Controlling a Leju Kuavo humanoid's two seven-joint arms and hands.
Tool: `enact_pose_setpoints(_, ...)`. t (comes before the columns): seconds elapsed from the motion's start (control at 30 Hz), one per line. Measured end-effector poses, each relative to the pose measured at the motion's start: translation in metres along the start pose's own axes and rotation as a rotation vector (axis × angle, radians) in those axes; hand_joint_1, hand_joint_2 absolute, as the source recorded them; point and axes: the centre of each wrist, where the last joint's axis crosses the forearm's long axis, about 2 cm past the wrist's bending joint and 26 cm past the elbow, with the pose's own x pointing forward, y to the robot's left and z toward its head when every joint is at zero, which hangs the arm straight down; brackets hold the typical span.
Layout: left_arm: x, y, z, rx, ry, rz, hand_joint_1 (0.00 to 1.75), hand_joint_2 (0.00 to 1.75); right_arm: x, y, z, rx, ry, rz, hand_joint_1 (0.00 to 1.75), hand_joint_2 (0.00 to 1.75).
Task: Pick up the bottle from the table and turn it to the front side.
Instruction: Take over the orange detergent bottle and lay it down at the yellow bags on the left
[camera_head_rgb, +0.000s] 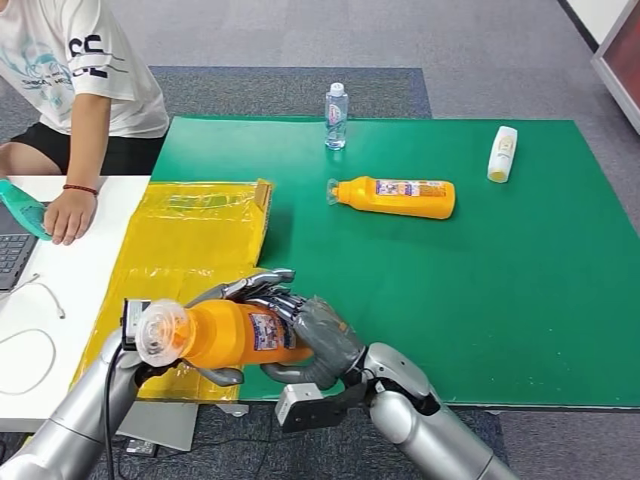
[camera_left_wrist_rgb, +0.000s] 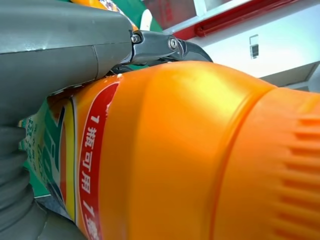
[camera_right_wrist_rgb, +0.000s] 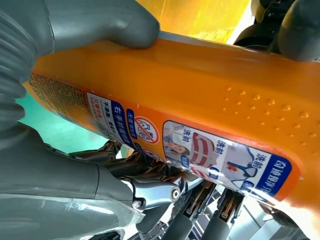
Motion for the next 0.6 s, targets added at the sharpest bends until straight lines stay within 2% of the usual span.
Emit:
enact_pose_setpoints(0.1, -0.001, -0.001, 0.001, 0.010, 0.004, -0.003, 0.00, 1.75, -0.001, 0.001, 0.000, 0.004, 0.009, -0.002, 1.75, 1.75)
enact_pose_setpoints(0.13, -0.002, -0.002, 0.001, 0.013, 0.005, -0.004, 0.05, 1.75, -0.002, 0.001, 0.000, 0.004, 0.014, -0.003, 1.75, 1.75)
enact_pose_setpoints(0.23, -0.003, -0.004, 0.003, 0.025, 0.009, -0.005, 1.36, 1.75, -0.002, 0.003, 0.000, 0.003, 0.031, -0.006, 1.75, 1.75)
enact_pose_setpoints(0.27, -0.004, -0.005, 0.003, 0.029, 0.011, -0.006, 1.75, 1.75, -0.002, 0.003, 0.000, 0.003, 0.038, -0.007, 1.75, 1.75)
enact_pose_setpoints(0.6, -0.004, -0.005, 0.008, 0.067, 0.019, -0.020, 1.75, 1.75, -0.009, 0.010, 0.001, 0.007, 0.105, -0.027, 1.75, 1.75)
